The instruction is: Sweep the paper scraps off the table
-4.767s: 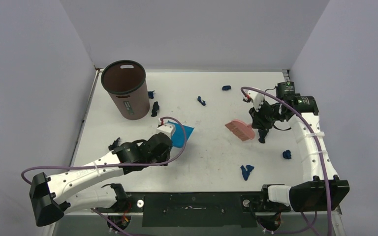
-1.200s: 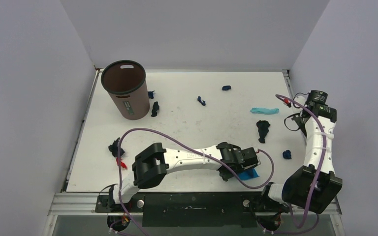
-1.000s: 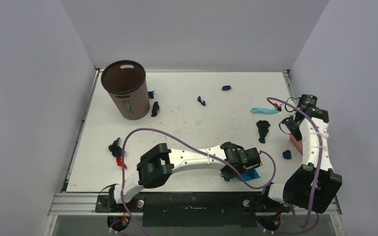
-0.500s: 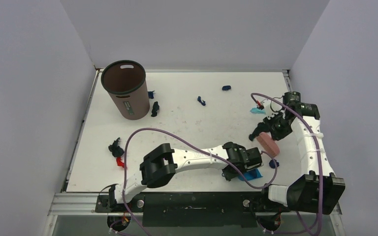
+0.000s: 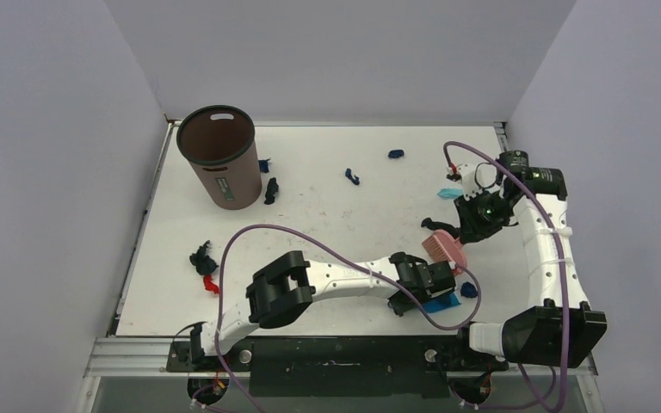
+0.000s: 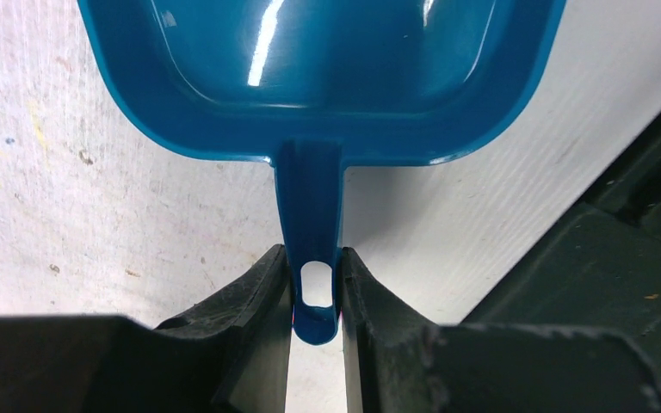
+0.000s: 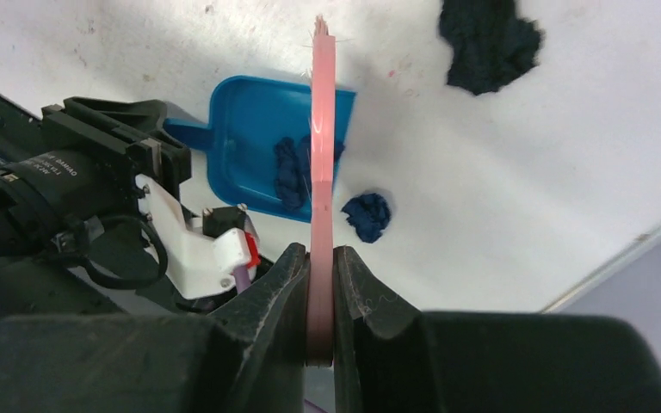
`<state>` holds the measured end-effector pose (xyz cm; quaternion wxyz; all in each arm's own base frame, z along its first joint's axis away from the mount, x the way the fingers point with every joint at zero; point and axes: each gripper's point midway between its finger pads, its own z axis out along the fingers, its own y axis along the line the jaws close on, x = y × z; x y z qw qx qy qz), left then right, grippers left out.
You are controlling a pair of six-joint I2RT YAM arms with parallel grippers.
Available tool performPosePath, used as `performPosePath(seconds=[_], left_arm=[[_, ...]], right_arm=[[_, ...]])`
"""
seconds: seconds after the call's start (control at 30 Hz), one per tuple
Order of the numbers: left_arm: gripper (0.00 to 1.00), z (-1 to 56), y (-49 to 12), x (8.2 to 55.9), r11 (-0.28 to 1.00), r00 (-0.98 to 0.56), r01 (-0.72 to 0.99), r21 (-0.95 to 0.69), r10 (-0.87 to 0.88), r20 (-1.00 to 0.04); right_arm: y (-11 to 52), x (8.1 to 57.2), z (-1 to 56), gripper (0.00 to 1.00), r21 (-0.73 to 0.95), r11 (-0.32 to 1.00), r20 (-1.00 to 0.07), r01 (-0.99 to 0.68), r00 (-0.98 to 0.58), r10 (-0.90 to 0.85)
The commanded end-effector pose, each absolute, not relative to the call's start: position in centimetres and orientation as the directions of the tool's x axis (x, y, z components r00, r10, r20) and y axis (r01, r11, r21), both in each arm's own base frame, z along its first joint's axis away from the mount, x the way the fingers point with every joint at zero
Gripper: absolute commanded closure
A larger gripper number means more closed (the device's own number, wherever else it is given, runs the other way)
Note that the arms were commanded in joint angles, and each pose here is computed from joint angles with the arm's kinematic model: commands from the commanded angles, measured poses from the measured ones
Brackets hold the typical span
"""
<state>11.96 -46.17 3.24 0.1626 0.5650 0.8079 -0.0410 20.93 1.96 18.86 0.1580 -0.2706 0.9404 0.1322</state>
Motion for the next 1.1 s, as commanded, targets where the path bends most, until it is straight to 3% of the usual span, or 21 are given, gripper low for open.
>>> performPosePath(seconds=[0.0,0.27,0.33,0.5,0.63,0.9,1.07], left_arm=[[1.00,7.0,-46.7,13.2,0.399,-0.317,0.908,0.126,0.852,-0.417],[1.00,8.5,-45.5,12.9,0.372,-0.299,0.920,0.123,0.869,-0.394],[1.00,8.6,-45.4,12.3,0.342,-0.282,0.934,0.102,0.883,-0.375],[1.00,8.5,-44.6,11.4,0.269,-0.231,0.958,0.096,0.927,-0.296],[1.00,8.2,-44.4,11.6,0.243,-0.209,0.962,0.123,0.948,-0.241],[1.00,6.6,-44.7,11.7,0.230,-0.207,0.965,0.127,0.964,-0.168],[1.00,5.9,-45.3,11.7,0.199,-0.179,0.973,0.118,0.971,-0.161]], right_arm=[[0.2,23.6,23.0,0.95,-0.002,0.848,-0.440,-0.529,-0.761,-0.476],[-7.2,24.1,23.6,0.95,-0.361,0.864,-0.312,-0.352,-0.827,-0.468],[-9.0,24.1,23.1,0.95,-0.443,0.854,-0.322,-0.273,-0.840,-0.436],[-11.7,22.8,21.2,0.95,-0.560,0.808,-0.277,-0.184,-0.878,-0.391],[-10.9,21.4,18.3,0.95,-0.494,0.847,-0.246,-0.196,-0.903,-0.352],[-4.8,21.2,15.6,0.95,-0.134,0.943,-0.254,-0.303,-0.910,-0.328],[-2.2,20.5,14.2,0.95,0.001,0.949,-0.224,-0.316,-0.925,-0.308]])
